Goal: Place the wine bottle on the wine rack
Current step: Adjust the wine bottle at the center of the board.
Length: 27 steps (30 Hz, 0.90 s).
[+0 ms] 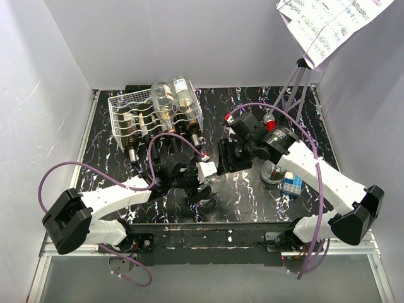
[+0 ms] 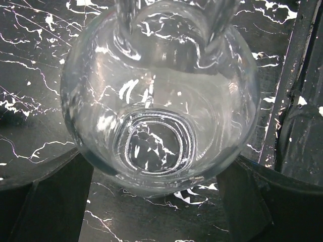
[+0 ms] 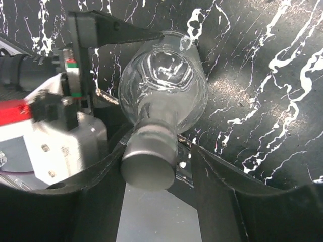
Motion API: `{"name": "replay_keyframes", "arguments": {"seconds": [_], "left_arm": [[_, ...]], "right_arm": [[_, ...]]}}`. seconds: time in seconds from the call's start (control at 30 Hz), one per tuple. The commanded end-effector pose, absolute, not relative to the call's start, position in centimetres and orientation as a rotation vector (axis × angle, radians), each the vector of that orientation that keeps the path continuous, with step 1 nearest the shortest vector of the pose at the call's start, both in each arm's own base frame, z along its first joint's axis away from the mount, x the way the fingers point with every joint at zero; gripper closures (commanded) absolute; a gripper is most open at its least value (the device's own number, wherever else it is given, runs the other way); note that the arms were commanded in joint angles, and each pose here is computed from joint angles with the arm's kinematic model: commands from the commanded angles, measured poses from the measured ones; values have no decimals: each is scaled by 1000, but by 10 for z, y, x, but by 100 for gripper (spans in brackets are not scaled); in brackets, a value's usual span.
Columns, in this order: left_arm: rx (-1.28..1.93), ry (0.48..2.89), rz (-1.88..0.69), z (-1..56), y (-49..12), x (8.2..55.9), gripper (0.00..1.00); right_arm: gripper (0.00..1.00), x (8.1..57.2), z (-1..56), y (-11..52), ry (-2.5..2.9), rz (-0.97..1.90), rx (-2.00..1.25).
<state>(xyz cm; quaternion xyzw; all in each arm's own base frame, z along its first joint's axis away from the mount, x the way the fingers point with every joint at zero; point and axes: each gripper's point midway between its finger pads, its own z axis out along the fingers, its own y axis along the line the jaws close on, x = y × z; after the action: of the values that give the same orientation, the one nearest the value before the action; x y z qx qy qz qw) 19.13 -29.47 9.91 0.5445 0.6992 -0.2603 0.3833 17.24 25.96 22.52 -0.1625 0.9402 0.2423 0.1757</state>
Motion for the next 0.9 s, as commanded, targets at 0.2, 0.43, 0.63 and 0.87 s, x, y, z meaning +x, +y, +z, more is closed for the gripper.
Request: {"name": "replay_keyframes", "arguments": {"seconds": [0.2, 0.43, 0.63, 0.87], "left_arm": [[1320, 1600, -693, 162, -310, 201, 100], [1297, 1607, -678, 167, -309, 204, 100], [1254, 1571, -670, 171, -303, 203, 2], [1228, 1646, -642, 158, -292, 201, 2]], "right_arm": [[51, 182, 220, 267, 2632, 764, -504], [98, 172, 208, 261, 2688, 787, -511], [99, 169, 200, 257, 2674, 885, -465], [99, 176, 184, 255, 2670, 953, -384]]}}
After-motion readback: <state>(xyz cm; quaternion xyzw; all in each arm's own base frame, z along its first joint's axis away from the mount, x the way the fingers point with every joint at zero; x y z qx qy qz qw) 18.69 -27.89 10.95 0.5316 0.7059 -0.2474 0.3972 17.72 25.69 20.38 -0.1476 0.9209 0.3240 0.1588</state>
